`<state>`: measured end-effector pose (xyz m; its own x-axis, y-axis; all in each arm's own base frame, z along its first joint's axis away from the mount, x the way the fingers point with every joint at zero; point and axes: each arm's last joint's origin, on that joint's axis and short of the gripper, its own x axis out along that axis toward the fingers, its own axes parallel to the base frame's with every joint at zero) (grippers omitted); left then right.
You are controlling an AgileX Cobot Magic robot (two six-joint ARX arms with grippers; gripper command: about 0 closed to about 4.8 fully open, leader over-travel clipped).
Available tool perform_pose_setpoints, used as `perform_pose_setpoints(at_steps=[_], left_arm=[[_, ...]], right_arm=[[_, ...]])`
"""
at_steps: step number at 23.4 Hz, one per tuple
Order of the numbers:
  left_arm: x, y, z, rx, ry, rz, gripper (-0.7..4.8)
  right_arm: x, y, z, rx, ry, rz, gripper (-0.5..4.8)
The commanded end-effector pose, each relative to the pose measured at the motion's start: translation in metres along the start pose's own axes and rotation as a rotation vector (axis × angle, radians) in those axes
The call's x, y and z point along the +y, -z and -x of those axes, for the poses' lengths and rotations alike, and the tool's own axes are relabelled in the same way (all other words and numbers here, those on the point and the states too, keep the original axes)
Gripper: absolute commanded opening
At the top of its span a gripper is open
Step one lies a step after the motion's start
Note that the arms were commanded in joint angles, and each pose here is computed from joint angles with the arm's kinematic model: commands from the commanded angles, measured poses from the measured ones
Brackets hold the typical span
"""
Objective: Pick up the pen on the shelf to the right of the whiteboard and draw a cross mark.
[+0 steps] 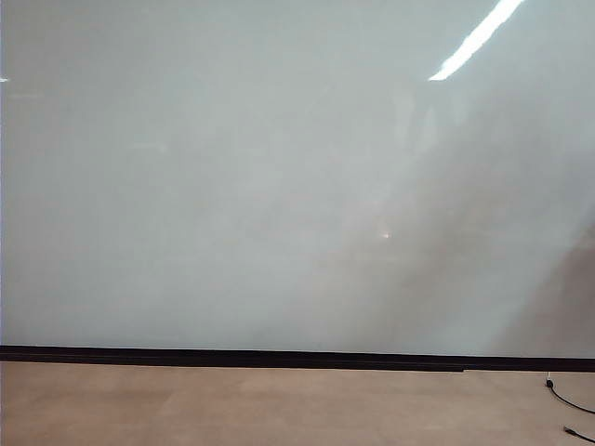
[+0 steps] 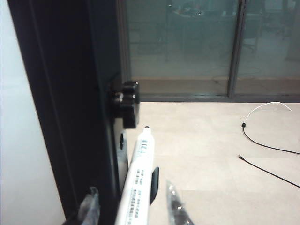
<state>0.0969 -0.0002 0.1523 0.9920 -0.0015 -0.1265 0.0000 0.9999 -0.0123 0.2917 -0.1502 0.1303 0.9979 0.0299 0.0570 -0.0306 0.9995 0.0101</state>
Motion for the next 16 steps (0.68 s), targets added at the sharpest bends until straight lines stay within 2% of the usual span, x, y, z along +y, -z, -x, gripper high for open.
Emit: perform_pose_setpoints(at_steps=[1,16], left_arm=[[-0.0002,-0.0017,0.0002,-0.011,0.004,-0.004,-0.05],[-0.0001,-0.0018,0.0002,-0.012,0.004,-0.005,-0.04]], right_arm=[[0.0000,-0.0026,-0.0004,-0.014,-0.006,0.002,1.87],[-0.0001,0.0010,-0.0006,-0.005,-0.010,-0.006,1.77]])
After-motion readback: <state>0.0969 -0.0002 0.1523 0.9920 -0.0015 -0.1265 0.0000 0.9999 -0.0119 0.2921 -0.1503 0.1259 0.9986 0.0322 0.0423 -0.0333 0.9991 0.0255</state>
